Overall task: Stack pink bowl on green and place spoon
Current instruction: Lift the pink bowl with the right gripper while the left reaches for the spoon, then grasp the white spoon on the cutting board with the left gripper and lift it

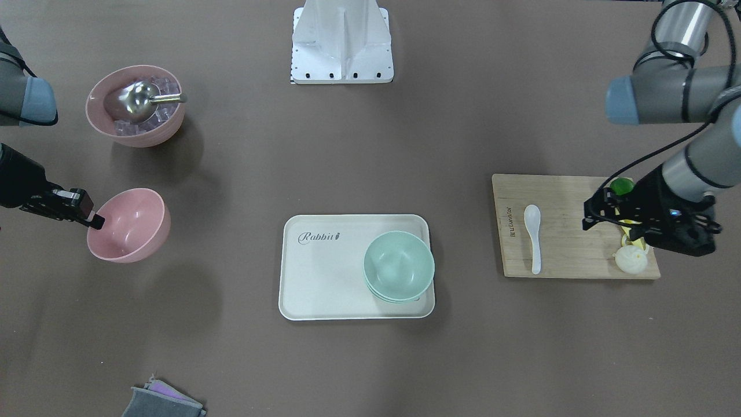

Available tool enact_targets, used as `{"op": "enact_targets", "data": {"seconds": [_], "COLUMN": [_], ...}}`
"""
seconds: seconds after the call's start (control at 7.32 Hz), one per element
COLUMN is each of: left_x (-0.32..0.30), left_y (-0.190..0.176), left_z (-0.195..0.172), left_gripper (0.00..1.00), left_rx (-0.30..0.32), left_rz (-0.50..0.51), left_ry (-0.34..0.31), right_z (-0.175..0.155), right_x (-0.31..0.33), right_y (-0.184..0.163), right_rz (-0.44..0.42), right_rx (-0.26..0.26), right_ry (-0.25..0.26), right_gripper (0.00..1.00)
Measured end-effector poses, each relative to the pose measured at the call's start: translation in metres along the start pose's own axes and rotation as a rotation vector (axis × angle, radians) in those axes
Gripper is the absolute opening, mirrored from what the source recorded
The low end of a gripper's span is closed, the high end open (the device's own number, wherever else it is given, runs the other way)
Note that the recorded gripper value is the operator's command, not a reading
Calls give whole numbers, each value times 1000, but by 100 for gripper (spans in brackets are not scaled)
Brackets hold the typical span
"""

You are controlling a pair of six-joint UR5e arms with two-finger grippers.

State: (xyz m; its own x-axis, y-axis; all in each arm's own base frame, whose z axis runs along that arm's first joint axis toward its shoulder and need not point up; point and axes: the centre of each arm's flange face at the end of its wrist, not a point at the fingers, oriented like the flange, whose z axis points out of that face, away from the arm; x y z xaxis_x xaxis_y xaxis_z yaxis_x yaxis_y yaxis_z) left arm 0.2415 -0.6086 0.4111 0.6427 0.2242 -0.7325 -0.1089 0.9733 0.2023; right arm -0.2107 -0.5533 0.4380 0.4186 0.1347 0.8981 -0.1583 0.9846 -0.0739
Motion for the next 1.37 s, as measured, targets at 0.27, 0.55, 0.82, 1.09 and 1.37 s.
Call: {"op": "enact_targets", "data": {"seconds": [0.27, 0.55, 0.82, 1.09, 1.37], "left_x": [30, 37, 57, 66, 65], "left_y": [4, 6, 9, 13, 14], "left_z": [31, 77, 114, 126, 128], "left_gripper": [88, 88, 85, 82, 78], "left_rx": [-13, -4, -4, 1, 2], "left_rz": [-50, -56, -50, -47, -41], "left_ry": [-27, -19, 3, -9, -15], "right_z": [-8, -14, -17, -18, -18], "right_x": [-18, -48, -64, -69, -71], "right_y": [-9, -19, -23, -24, -24], "right_rz": [-5, 23, 32, 33, 32], "right_rx": [17, 24, 29, 30, 30], "right_ry": [-15, -33, -43, -45, -46], "right_gripper": [0, 0, 0, 0, 0]}}
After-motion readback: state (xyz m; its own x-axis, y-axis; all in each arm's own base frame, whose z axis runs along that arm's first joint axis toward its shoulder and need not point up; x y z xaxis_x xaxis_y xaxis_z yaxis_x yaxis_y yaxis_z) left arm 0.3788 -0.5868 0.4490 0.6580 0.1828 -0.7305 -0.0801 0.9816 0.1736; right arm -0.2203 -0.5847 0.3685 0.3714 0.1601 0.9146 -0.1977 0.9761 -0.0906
